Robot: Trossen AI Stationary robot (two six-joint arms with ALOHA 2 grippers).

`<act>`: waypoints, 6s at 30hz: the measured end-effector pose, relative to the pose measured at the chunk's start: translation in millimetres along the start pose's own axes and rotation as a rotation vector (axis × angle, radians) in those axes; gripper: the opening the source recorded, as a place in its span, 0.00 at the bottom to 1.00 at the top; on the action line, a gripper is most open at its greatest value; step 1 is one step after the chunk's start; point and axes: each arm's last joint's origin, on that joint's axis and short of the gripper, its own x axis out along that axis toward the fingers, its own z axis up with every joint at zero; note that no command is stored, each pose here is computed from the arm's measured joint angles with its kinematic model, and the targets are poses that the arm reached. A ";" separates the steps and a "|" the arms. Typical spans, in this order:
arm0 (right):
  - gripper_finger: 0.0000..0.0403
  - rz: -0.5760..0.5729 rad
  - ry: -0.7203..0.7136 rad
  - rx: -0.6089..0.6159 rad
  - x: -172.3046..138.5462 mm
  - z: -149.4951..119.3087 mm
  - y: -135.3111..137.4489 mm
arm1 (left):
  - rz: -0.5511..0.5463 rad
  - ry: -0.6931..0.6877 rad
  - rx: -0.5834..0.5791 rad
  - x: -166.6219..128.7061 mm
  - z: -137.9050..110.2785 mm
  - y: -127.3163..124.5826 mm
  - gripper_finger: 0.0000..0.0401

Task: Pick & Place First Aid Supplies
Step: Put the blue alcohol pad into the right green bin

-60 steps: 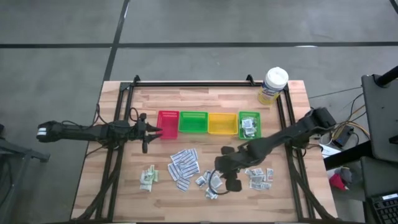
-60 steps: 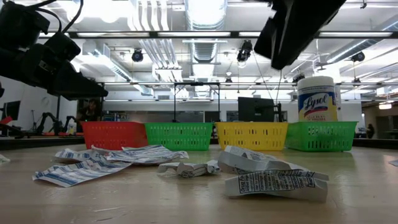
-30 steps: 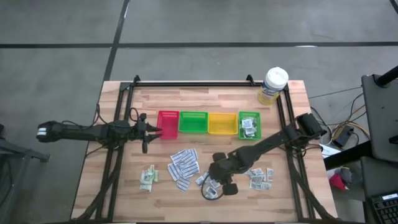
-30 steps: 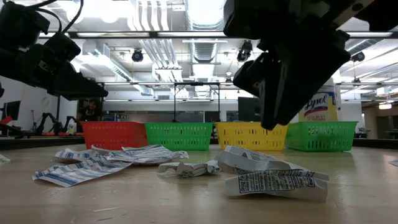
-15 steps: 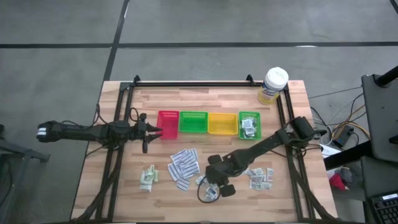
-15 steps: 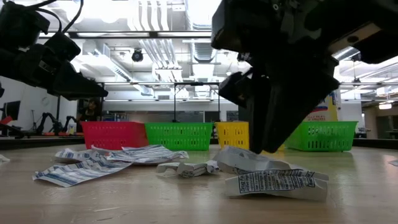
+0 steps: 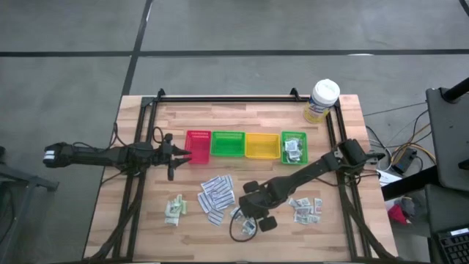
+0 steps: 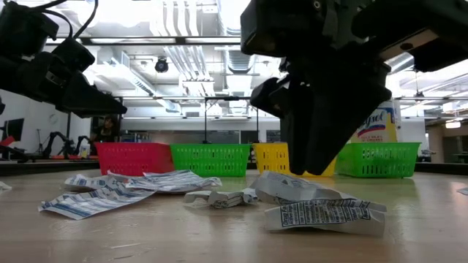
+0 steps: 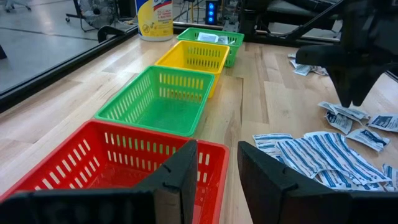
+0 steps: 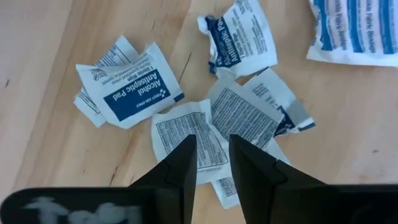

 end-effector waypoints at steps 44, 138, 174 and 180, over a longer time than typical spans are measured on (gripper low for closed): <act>0.10 -0.072 0.052 -0.002 10.0 -15.6 -4.4 | 0.000 0.000 0.000 0.0 0.0 0.0 0.28; 0.02 -0.849 -0.226 1.697 -134.3 -181.1 -17.6 | 0.000 -0.003 -0.002 0.0 0.3 0.0 0.28; 0.02 -0.771 -0.109 1.816 -136.4 -165.8 -92.6 | 0.000 -0.005 -0.004 0.0 0.4 0.0 0.28; 0.02 -0.773 -0.051 1.818 -128.9 -167.7 -106.4 | 0.000 -0.005 -0.004 0.0 0.4 0.0 0.28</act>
